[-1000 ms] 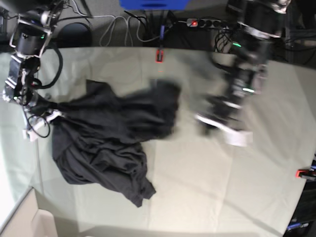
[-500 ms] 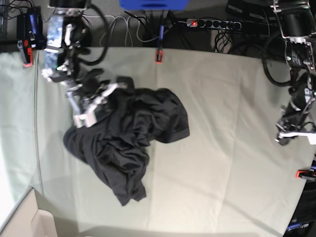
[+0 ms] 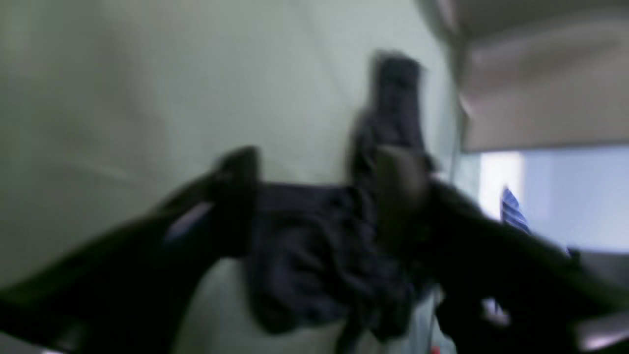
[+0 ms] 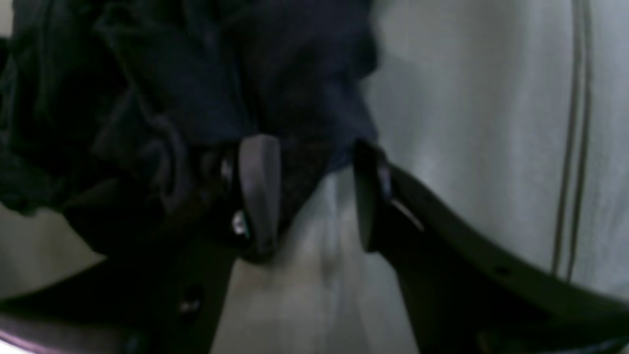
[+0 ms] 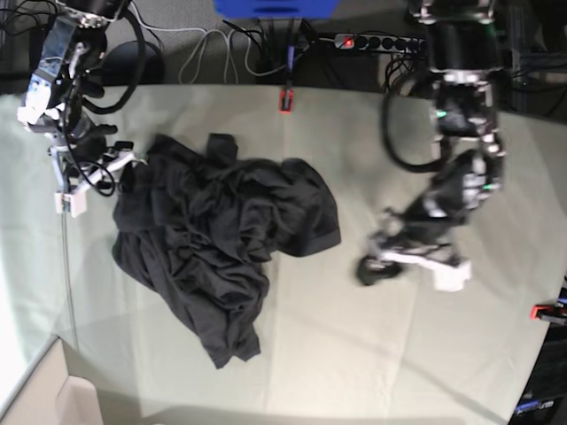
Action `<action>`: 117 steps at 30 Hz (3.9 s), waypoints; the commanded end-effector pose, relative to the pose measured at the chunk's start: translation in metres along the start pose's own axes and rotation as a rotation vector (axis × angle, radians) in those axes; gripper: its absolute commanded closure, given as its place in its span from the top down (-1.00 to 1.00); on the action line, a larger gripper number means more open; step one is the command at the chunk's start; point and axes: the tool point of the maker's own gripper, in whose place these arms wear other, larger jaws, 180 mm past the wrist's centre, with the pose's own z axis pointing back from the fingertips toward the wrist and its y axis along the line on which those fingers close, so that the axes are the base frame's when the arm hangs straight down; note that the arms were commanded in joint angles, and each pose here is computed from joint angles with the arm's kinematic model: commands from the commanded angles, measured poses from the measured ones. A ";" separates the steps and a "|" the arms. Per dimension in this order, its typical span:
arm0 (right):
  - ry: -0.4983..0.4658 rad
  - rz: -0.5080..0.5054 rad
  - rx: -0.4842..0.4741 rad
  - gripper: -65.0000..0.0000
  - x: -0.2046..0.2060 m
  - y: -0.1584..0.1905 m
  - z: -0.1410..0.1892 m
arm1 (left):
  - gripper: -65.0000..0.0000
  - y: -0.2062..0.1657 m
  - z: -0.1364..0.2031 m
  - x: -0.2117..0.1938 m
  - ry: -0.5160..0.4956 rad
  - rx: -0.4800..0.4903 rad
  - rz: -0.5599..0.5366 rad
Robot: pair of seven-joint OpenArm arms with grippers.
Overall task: Layout the t-shirt on the table in an organized manner, then fold the t-shirt properly
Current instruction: 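Grasp the shirt with the left gripper and drag it toward the right gripper, then grasp a shirt corner with the left gripper and pull it away, then grasp the opposite shirt edge with the right gripper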
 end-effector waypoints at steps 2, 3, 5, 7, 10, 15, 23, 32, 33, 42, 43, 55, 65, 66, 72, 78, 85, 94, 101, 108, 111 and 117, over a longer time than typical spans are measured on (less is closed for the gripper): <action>-0.040 0.006 -0.016 -0.21 0.011 -0.009 0.006 | 0.47 -0.042 -0.015 -0.009 0.029 -0.094 -0.035; -0.029 0.004 -0.025 -0.21 0.004 -0.013 0.009 | 0.53 -0.054 -0.020 -0.020 0.057 -0.113 -0.060; -0.017 0.005 -0.028 -0.21 -0.002 -0.015 0.011 | 0.56 -0.076 -0.029 -0.044 0.108 -0.136 -0.119; -0.013 0.005 -0.030 -0.21 -0.004 -0.015 0.011 | 0.56 -0.093 -0.039 -0.060 0.099 -0.140 -0.184; -0.007 0.004 -0.030 -0.21 -0.006 -0.015 0.011 | 0.56 -0.105 -0.055 -0.081 0.073 -0.125 -0.262; 0.010 0.004 -0.033 -0.22 -0.014 -0.017 0.013 | 0.56 -0.104 -0.075 -0.124 0.111 -0.102 -0.360; 0.018 0.012 -0.041 -0.22 -0.016 -0.021 0.014 | 0.52 -0.088 -0.095 -0.141 0.128 -0.070 -0.385; 0.011 0.021 -0.046 -0.22 -0.012 -0.024 0.014 | -0.91 -0.086 -0.094 -0.133 0.107 -0.063 -0.380; 0.009 0.021 -0.046 -0.22 -0.011 -0.024 0.014 | -0.94 -0.085 -0.092 -0.131 0.101 -0.063 -0.384; -0.013 0.023 -0.036 -0.22 -0.002 -0.020 0.011 | -0.99 -0.058 -0.022 -0.026 -0.161 -0.022 -0.388; -0.020 0.023 -0.036 -0.22 0.002 -0.020 0.011 | -0.99 -0.049 -0.011 -0.015 -0.177 0.002 -0.385; -0.078 -0.007 0.006 -0.20 0.027 0.002 0.000 | -0.99 0.063 0.155 0.123 -0.450 0.203 -0.147; 0.011 -0.029 0.157 -0.01 0.019 0.063 -0.039 | -0.99 0.135 0.234 0.157 -0.596 0.385 -0.048; 0.051 -0.023 0.178 0.07 0.013 0.072 -0.045 | -0.99 0.138 0.237 0.155 -0.596 0.393 -0.043; 0.137 0.010 0.321 0.32 -0.009 0.141 -0.055 | -0.99 0.156 0.240 0.141 -0.567 0.435 -0.013; 0.188 0.086 0.440 0.32 -0.032 0.199 -0.049 | -0.99 0.174 0.240 0.131 -0.545 0.467 0.026; 0.202 0.115 0.476 0.31 -0.037 0.216 -0.047 | -0.99 0.172 0.239 0.133 -0.549 0.462 0.024; 0.178 0.312 0.677 -0.59 -0.042 0.264 -0.030 | -0.99 0.158 0.226 0.149 -0.583 0.410 0.028; 0.193 0.282 0.657 -1.00 -0.041 0.255 -0.038 | -0.99 0.149 0.221 0.159 -0.609 0.379 0.031; 0.194 0.174 0.562 -0.86 -0.039 0.214 -0.047 | -0.99 0.148 0.221 0.160 -0.610 0.378 0.030; 0.205 0.171 0.541 -0.52 -0.043 0.203 -0.047 | -0.99 0.149 0.221 0.160 -0.609 0.379 0.032; 0.218 0.160 0.558 0.09 -0.053 0.208 -0.043 | -0.99 0.149 0.221 0.159 -0.609 0.376 0.034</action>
